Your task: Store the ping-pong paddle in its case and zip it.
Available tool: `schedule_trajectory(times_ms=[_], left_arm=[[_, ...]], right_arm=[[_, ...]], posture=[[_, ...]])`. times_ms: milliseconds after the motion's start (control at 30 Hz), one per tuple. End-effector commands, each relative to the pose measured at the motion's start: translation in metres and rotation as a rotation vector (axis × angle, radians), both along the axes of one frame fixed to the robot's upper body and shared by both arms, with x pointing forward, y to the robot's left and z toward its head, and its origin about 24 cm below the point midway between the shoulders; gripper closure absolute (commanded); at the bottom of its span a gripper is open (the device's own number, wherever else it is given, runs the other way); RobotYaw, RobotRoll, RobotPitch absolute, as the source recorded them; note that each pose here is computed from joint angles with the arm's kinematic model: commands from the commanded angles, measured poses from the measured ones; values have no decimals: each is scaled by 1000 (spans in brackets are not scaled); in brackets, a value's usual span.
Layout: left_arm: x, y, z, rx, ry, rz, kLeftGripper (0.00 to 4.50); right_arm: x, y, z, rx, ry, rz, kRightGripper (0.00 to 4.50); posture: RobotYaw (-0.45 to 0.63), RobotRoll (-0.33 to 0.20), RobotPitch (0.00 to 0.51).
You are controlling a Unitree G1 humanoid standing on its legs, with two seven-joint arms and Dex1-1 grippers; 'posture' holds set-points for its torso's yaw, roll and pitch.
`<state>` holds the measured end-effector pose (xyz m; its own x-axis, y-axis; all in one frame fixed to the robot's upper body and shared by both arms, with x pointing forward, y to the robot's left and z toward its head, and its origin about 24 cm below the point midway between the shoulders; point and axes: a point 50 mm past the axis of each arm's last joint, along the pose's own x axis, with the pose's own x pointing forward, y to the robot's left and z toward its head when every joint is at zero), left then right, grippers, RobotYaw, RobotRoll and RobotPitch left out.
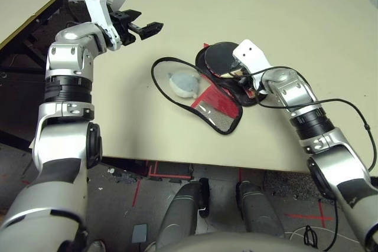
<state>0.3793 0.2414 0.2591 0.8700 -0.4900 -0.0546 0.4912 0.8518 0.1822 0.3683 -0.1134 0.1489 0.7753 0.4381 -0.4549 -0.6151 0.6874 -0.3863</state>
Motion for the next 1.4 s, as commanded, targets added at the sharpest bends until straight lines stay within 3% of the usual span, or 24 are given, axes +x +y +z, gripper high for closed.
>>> schedule_trajectory(times_ms=[33,400,467,700,900,1133,1267,1400], left_arm=[[0,3,2,-4,-9,10,0],[0,7,0,0,-3,21,0],[1,8,-1,1,2,28,0],[0,28,-9,29,52,89,0],[-13,55,-39,145,250,92,0],[-35,49,-61,232,459,-80,0],[-44,22,-63,234,512,-214,0],[-48,-27,-51,146,530,-409,0]], right_arm=[[-3,8,1,-1,-24,58,2628],[-4,2,-7,0,-4,35,2628],[-3,1,-5,17,-5,27,1892],[3,-14,28,137,-76,17,20],[6,-55,62,216,-177,-51,20],[4,-84,69,185,-199,-125,20],[5,-92,71,166,-195,-169,20],[8,-109,82,181,-198,-257,20]], posture=[[-103,0,141],[-103,0,142],[-102,0,142],[-97,0,148],[-94,0,154],[-92,0,154],[-94,0,156],[-93,0,160]])
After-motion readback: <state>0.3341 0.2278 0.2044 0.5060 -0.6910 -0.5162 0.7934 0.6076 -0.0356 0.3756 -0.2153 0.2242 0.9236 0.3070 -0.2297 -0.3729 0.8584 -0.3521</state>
